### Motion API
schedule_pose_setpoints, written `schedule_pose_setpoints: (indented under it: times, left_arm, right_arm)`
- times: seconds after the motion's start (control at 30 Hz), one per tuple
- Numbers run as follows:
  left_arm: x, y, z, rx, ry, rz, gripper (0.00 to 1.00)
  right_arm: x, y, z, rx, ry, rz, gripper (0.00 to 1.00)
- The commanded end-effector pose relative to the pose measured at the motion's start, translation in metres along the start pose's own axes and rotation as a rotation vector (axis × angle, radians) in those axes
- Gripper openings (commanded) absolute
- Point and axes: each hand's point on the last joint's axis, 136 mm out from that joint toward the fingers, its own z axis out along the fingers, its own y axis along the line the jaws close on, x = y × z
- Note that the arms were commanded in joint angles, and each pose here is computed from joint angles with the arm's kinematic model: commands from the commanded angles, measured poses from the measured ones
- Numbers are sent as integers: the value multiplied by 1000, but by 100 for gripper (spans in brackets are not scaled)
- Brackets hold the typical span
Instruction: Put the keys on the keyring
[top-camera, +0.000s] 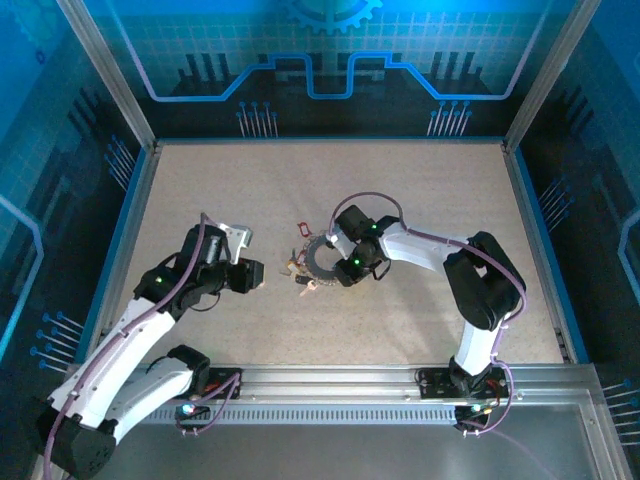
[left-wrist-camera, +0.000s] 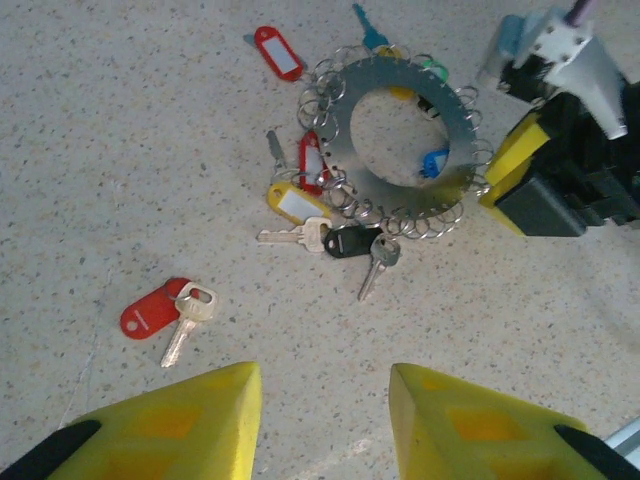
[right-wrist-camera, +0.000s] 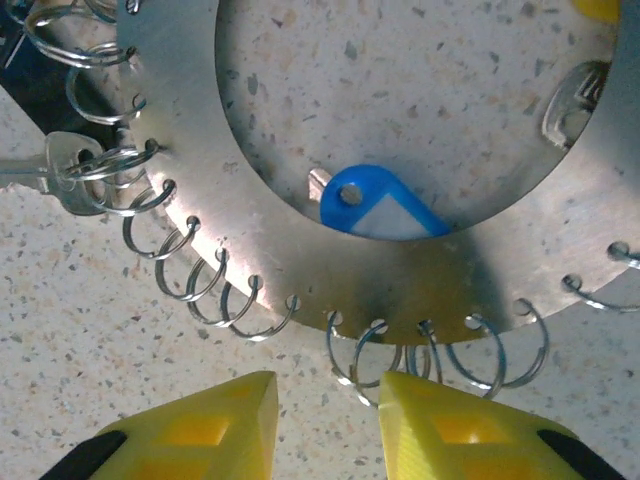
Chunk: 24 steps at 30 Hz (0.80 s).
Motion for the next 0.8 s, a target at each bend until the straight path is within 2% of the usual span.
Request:
schedule_pose_setpoints:
  times: [0.0,0.2,0.57,0.77]
  left_arm:
    - [-2,-6,-1,42,-25,25,39]
    - [0,-6,-3,47,-25,24,39]
    - [-1,-8,-2,54,-30,22,39]
    - [0,-7,-2,53,-29,20,39]
  right_arm:
    - [-2,3,5,2,22,-56,33]
    - [-3,7,8,19,26,-85,32]
    - [-2,-1,11,169,61,-159,28]
    - [-7,-1,5,175,24,-159,26]
